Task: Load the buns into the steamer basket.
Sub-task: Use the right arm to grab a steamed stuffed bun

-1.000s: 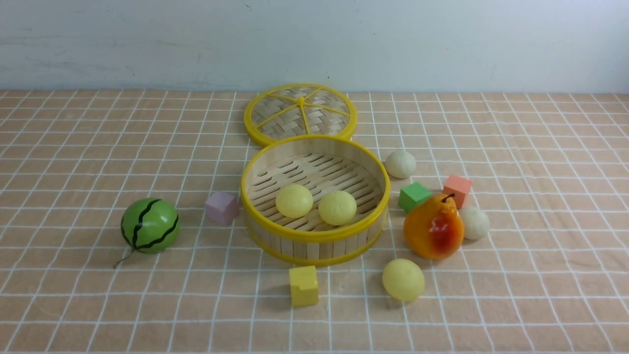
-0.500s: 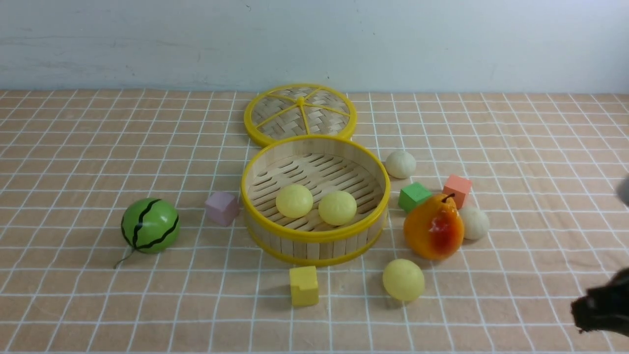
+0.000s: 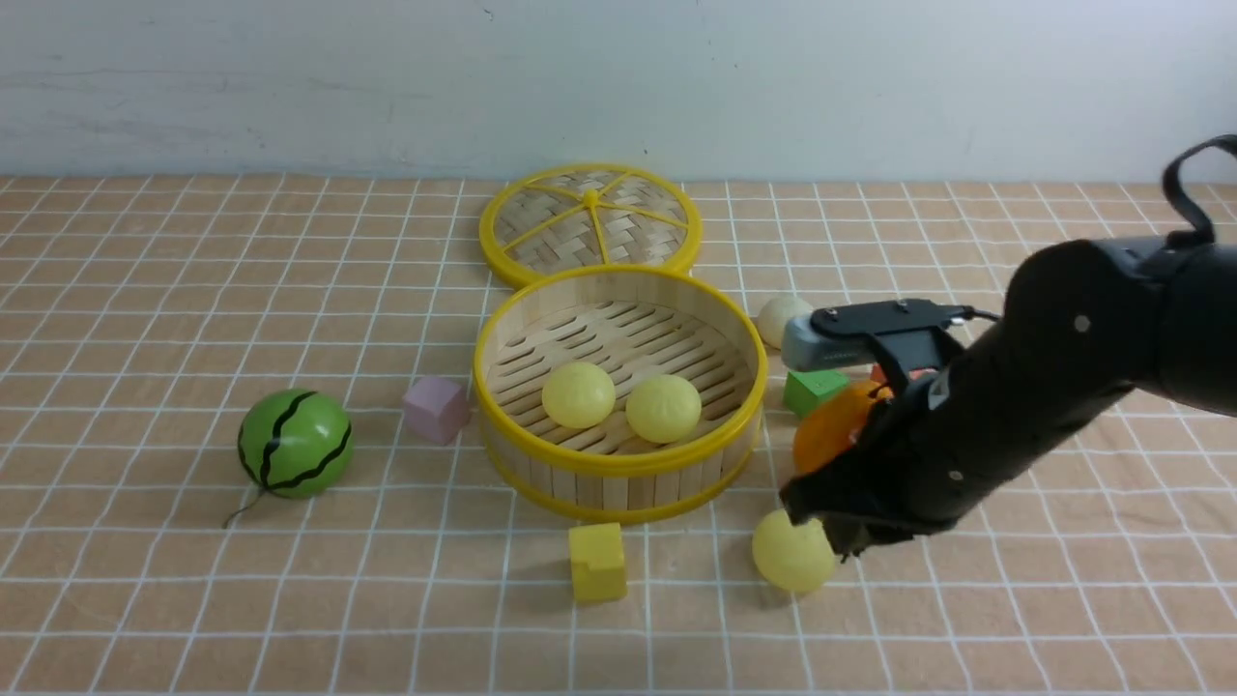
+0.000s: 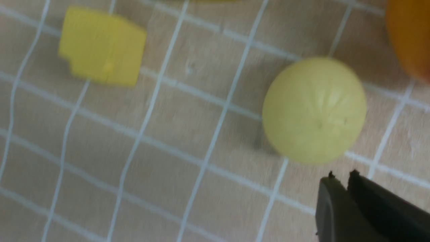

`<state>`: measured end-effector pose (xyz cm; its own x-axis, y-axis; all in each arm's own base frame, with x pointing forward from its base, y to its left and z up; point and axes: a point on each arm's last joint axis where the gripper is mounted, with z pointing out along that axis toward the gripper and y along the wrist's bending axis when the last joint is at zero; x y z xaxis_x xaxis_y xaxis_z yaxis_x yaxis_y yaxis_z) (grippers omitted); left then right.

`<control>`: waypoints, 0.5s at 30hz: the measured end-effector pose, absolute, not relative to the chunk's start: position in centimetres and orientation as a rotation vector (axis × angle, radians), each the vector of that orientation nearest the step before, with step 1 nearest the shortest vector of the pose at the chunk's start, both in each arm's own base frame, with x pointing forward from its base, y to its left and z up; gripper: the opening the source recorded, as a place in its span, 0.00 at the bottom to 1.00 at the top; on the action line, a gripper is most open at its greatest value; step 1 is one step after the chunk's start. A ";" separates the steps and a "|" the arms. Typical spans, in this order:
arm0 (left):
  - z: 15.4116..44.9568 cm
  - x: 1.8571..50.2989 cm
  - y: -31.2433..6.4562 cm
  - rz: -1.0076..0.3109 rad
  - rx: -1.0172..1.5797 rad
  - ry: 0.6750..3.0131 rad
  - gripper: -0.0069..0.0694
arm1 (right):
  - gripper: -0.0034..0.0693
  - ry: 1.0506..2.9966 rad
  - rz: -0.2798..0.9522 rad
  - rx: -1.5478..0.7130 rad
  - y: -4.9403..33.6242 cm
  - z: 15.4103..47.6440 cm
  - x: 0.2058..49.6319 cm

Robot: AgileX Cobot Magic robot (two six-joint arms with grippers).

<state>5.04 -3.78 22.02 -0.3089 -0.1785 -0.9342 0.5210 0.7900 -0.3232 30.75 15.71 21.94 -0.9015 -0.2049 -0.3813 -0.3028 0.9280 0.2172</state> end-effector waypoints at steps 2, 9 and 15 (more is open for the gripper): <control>22.0 5.0 -3.8 -0.710 0.266 1.756 0.07 | 0.22 2.717 0.389 -0.324 16.0 21.3 31.6; 22.0 5.0 -3.8 -0.710 0.266 1.756 0.07 | 0.47 2.696 0.388 -0.292 16.5 19.6 32.6; 22.0 5.0 -3.8 -0.710 0.266 1.756 0.07 | 0.51 2.655 0.387 -0.277 16.7 19.2 33.2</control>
